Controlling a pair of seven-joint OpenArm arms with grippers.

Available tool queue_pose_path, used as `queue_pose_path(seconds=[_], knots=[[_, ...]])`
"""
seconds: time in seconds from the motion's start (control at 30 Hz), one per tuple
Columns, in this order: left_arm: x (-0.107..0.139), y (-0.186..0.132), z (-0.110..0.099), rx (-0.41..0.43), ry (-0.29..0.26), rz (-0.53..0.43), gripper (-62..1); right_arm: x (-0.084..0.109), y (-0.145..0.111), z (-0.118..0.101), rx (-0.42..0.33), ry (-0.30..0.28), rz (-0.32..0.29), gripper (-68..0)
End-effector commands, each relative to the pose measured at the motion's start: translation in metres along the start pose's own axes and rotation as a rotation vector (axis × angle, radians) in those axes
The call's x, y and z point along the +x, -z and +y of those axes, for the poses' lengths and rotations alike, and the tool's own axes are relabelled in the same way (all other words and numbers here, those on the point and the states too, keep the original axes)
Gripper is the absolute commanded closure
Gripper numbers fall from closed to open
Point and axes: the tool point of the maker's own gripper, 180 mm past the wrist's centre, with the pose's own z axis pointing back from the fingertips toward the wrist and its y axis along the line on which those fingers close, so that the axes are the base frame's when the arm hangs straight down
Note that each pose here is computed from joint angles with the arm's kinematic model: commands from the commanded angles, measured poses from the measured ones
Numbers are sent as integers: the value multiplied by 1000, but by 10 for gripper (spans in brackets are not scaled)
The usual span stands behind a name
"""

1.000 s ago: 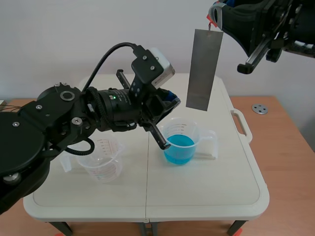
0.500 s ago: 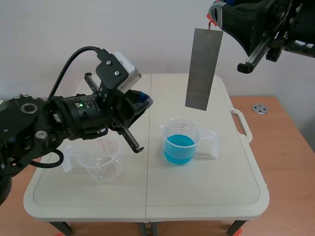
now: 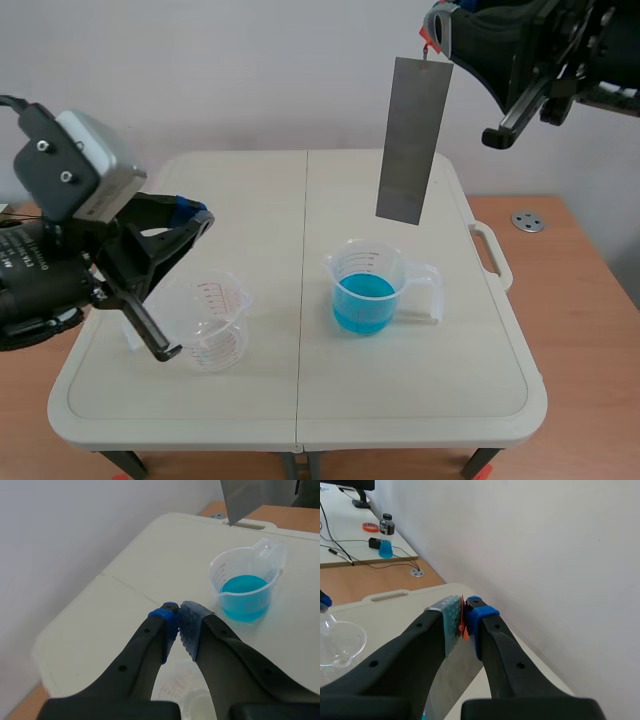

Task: Hold the metal plate by the orange handle, dip it into the blue solution, take it out and point at it, then put the plate back in the beaker on the left.
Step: 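Lower the plate into the blue solution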

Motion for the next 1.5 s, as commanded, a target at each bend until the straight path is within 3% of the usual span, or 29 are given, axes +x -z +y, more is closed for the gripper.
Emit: queue_pose_path(seconds=[0.0,0.23,0.43,0.83,1.0,1.47], knots=[[5,-7,6,28,0,-22,-51,13,3,2,14,-6,-46,-11],[-13,-44,20,118,-41,15,-51,10,8,14,49,8,-47,-11],[-25,-76,32,195,-93,36,-51,3,14,18,43,-12,-30,-11],[-45,-127,50,320,-136,112,-51,-27,21,24,32,15,7,-11],[-49,-135,56,376,-147,127,-51,-38,25,31,44,17,26,-11],[-51,-136,54,388,-166,130,-51,-73,28,40,39,80,66,-11]])
